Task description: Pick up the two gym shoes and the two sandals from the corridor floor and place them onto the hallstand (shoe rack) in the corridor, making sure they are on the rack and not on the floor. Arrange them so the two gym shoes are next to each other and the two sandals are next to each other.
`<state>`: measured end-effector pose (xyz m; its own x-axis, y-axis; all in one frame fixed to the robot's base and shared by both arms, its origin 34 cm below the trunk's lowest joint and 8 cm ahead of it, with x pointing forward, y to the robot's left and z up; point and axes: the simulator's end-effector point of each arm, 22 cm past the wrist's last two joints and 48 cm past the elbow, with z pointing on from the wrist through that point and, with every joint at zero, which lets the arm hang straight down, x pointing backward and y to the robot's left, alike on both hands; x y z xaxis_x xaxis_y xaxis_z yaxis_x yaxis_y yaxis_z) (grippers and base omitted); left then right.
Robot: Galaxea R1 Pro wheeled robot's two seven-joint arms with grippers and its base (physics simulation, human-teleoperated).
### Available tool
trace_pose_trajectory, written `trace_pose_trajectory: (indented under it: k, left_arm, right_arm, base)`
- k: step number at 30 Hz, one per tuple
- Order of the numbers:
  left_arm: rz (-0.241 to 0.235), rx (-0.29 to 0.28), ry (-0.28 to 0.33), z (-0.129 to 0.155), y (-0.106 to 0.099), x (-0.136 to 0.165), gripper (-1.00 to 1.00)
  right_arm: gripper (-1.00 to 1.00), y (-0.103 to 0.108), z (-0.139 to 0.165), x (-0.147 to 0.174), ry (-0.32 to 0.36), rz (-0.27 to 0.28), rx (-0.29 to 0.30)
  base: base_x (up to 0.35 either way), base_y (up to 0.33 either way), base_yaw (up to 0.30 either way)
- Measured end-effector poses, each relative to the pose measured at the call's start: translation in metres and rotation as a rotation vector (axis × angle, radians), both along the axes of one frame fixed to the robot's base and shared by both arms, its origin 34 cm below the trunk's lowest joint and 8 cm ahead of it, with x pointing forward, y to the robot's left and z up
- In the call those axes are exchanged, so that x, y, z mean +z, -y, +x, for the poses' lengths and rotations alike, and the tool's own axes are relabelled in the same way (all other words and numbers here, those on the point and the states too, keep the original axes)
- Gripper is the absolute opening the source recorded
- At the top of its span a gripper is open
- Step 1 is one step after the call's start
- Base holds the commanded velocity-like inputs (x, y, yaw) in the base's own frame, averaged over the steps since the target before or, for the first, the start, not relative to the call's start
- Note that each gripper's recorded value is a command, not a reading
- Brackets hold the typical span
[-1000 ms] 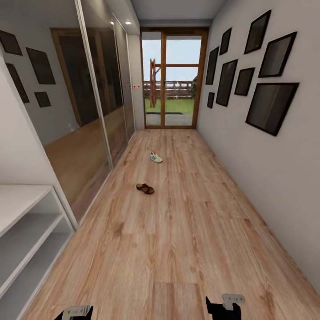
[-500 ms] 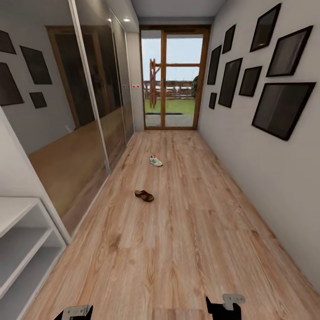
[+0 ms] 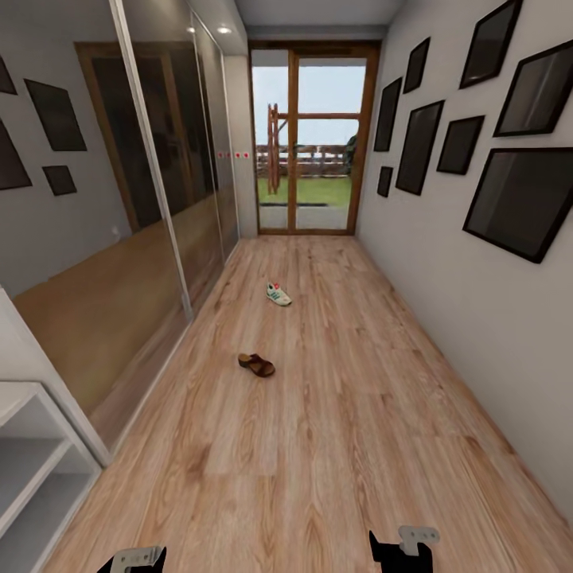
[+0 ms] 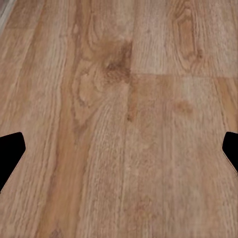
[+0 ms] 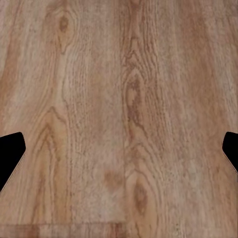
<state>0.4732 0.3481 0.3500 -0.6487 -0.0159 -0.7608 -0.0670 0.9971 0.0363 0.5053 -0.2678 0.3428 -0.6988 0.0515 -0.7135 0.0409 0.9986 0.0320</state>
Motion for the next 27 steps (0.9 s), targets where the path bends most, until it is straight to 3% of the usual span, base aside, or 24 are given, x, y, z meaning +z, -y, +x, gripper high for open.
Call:
trace_pose_trajectory:
  k: [27]
  left_arm:
    - [0.000, -0.001, 0.000, 0.0000, 0.0002, -0.0001, 1.00]
  right_arm:
    - [1.00, -0.0008, 0.0006, 0.0004, 0.002, 0.002, -0.001]
  base:
    - [0.338, -0.051, 0.000]
